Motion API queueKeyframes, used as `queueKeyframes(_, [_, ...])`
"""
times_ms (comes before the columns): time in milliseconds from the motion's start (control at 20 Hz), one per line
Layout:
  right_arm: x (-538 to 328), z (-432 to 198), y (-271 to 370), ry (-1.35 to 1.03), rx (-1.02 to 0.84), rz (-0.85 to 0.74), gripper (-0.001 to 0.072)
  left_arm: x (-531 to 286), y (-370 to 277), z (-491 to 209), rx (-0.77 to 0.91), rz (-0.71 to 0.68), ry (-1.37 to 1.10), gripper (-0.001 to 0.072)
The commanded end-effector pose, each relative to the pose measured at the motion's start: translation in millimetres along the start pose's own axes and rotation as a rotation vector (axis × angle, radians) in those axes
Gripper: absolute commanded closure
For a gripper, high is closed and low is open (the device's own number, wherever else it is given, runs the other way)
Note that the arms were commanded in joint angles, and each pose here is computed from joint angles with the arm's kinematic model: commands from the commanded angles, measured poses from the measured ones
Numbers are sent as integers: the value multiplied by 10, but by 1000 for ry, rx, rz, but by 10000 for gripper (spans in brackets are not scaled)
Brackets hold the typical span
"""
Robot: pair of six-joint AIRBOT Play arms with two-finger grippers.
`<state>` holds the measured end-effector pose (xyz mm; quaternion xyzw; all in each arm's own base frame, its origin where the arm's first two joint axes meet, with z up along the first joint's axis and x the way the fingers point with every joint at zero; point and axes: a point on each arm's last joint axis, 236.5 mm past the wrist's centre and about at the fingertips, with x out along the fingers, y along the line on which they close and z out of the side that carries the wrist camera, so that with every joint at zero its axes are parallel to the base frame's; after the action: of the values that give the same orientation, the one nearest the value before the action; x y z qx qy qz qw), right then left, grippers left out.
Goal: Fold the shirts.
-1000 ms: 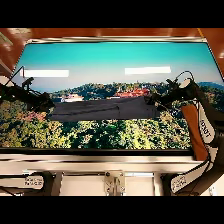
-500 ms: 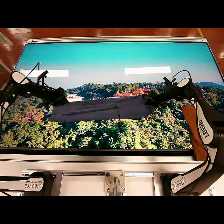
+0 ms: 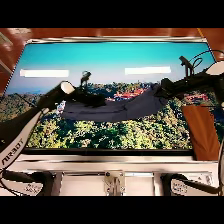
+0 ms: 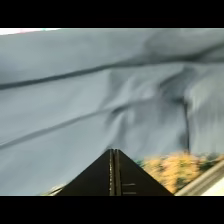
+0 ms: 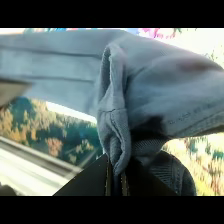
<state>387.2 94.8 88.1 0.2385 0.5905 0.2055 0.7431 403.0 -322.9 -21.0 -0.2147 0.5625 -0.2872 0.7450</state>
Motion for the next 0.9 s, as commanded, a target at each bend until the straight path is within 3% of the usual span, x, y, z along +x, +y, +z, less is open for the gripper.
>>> queueKeyframes(0, [-420,-285,262,-20,-24,-28,657,562,-589,-271,10,-125,-12,662])
queueKeyframes(350, [-724,-421,501,-93,-6,-25,657,1228,-1214,-930,-121,-343,120,663])
queueKeyframes(450, [-725,-407,523,-99,12,-15,657,1328,-1257,-1000,-111,-339,121,665])
queueKeyframes(650, [-574,-309,724,-127,-27,8,657,1002,-954,-253,-62,-259,-79,669])
queueKeyframes(850, [81,-241,1132,-76,-106,60,658,-237,-373,803,33,-132,-307,669])
